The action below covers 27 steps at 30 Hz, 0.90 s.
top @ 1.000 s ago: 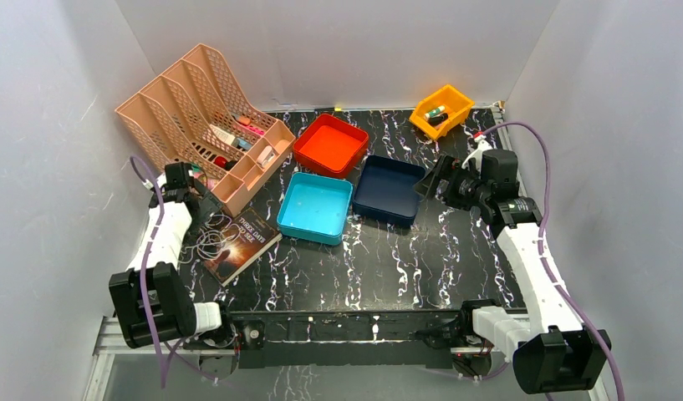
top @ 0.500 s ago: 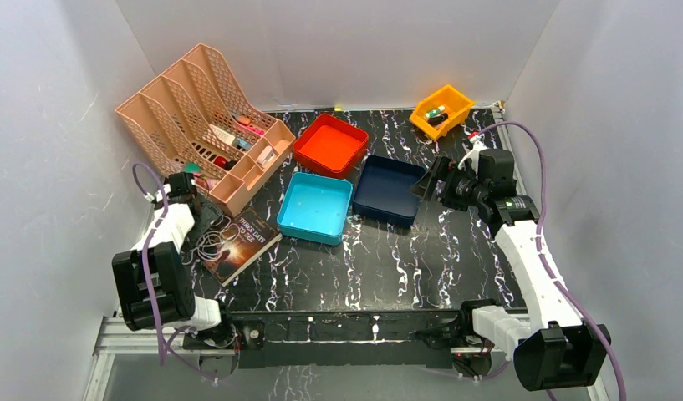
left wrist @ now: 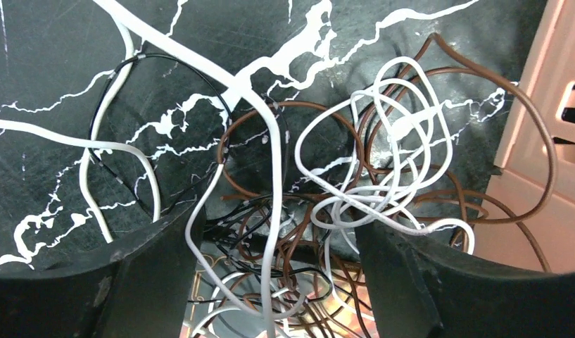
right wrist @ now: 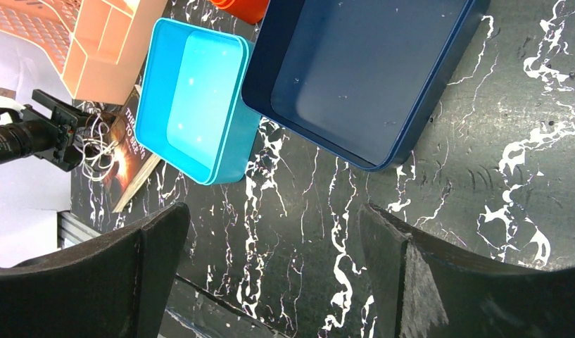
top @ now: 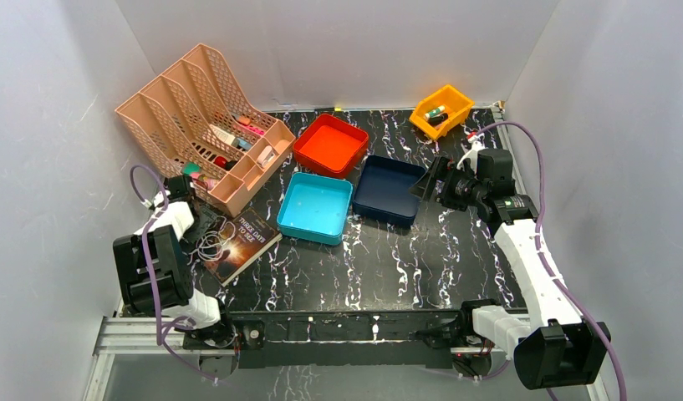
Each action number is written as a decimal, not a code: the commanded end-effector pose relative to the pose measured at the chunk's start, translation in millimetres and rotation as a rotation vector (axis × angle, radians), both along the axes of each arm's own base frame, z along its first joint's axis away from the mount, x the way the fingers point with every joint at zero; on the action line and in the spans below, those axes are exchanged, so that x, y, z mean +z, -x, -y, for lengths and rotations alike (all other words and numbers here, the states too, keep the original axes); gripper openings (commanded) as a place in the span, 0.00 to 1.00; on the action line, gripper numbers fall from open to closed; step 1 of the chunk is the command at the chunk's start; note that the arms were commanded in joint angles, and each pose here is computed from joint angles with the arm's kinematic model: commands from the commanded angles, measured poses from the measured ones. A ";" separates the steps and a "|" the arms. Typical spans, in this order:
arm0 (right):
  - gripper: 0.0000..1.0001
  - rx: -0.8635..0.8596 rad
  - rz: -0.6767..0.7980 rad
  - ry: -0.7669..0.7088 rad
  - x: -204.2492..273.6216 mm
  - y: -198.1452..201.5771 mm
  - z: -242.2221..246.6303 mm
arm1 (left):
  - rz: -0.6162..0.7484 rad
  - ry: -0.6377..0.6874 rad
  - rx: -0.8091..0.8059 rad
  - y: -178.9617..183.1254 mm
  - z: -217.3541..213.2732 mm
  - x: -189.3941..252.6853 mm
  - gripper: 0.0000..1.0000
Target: Untangle the cables
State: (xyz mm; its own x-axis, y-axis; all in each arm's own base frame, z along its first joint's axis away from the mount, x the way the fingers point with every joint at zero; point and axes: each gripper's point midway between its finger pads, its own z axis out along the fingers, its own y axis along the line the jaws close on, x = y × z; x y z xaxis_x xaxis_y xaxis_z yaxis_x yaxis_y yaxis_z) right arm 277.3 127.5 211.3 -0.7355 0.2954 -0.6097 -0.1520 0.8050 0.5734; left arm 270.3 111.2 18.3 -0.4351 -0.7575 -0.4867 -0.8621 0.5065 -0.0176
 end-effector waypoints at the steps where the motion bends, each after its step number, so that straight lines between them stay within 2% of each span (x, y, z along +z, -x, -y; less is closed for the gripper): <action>1: 0.98 0.018 0.076 -0.011 18.3 -7.1 -3.6 | -0.006 0.012 0.040 3.4 -2.3 -9.2 0.70; 4: 0.98 0.014 0.081 -0.006 18.9 -6.6 -2.6 | 0.006 0.010 0.045 2.0 -3.6 -5.1 0.53; 10: 0.98 0.015 0.086 -0.006 20.0 -5.2 -2.5 | 0.049 -0.036 0.060 -1.7 -11.2 25.0 0.25; 14: 0.98 0.015 0.092 -0.007 21.7 -5.0 -2.2 | 0.072 -0.090 0.079 -0.4 -20.1 53.8 0.00; 20: 0.98 0.014 0.105 -0.010 23.9 -4.6 -2.4 | 0.150 -0.116 0.031 -3.5 -19.2 94.6 0.00; 27: 0.98 0.002 0.124 -0.007 29.1 -5.4 -0.4 | 0.239 0.035 -0.139 -2.1 21.8 112.4 0.00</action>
State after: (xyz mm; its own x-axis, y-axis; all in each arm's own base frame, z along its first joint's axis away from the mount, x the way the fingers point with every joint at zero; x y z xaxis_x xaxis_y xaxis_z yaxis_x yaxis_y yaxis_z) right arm 275.8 126.7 217.0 -0.7204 0.2969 -0.6268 -0.1630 0.8059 0.5691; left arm 279.0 117.0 117.2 -0.3405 -0.7123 -0.6137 -0.8316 0.5328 -0.1569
